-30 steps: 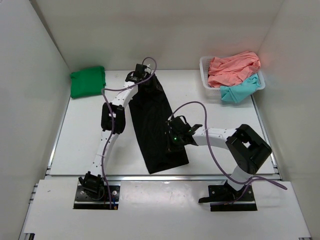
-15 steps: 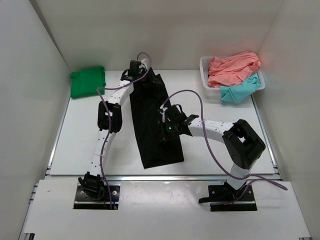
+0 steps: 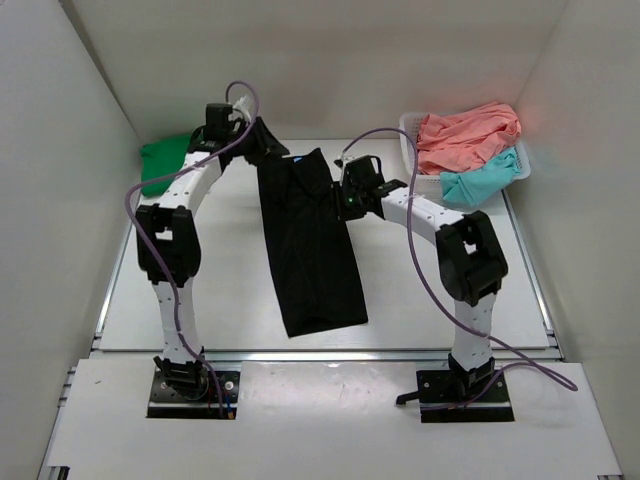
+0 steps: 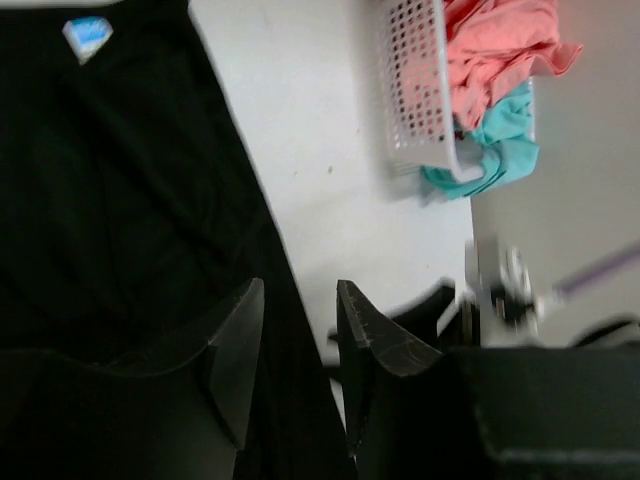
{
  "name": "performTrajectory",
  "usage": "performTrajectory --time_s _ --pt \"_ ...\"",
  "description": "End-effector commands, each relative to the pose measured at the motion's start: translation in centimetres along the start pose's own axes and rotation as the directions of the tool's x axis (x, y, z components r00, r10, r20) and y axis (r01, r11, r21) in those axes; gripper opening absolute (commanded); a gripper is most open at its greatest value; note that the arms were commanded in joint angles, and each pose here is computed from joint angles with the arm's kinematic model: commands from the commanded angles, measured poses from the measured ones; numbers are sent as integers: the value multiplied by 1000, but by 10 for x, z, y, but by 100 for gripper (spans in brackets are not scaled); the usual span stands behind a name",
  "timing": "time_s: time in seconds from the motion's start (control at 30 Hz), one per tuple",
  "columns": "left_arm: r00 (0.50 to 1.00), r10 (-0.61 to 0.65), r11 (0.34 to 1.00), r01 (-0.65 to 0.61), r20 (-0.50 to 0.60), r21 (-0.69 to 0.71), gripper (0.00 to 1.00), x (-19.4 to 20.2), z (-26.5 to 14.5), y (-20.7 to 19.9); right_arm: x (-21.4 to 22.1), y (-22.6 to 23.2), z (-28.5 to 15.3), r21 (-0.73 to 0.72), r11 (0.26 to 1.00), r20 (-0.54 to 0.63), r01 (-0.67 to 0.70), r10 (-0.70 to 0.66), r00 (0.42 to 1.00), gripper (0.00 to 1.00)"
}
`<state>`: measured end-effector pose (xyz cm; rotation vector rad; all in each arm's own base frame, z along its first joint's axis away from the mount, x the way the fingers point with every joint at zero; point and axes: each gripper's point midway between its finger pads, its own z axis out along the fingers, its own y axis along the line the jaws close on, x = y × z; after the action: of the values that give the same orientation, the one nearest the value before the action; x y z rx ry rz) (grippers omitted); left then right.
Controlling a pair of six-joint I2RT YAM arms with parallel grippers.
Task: Fold and stack the t-shirts
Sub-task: Rotate the tshirt 90 degrees
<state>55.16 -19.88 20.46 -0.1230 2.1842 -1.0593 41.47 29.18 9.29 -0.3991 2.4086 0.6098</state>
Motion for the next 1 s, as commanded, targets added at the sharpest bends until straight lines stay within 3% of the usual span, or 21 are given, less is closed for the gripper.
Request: performTrajectory --time_s 0.0,0.43,0.7,0.97 --pt "1000 4 1000 -4 22 -8 45 3 -33 7 -21 -10 12 21 999 12 38 -38 999 35" --pt "998 -49 995 46 -31 -86 45 25 -56 55 -27 10 54 -23 999 -30 44 -45 999 33" --pt "998 -55 995 53 -22 -82 44 23 -59 59 -6 9 72 1 999 -109 38 -38 993 33" --pt "996 -85 993 82 -28 -80 44 29 -58 64 -6 4 72 24 999 -111 43 -40 993 32"
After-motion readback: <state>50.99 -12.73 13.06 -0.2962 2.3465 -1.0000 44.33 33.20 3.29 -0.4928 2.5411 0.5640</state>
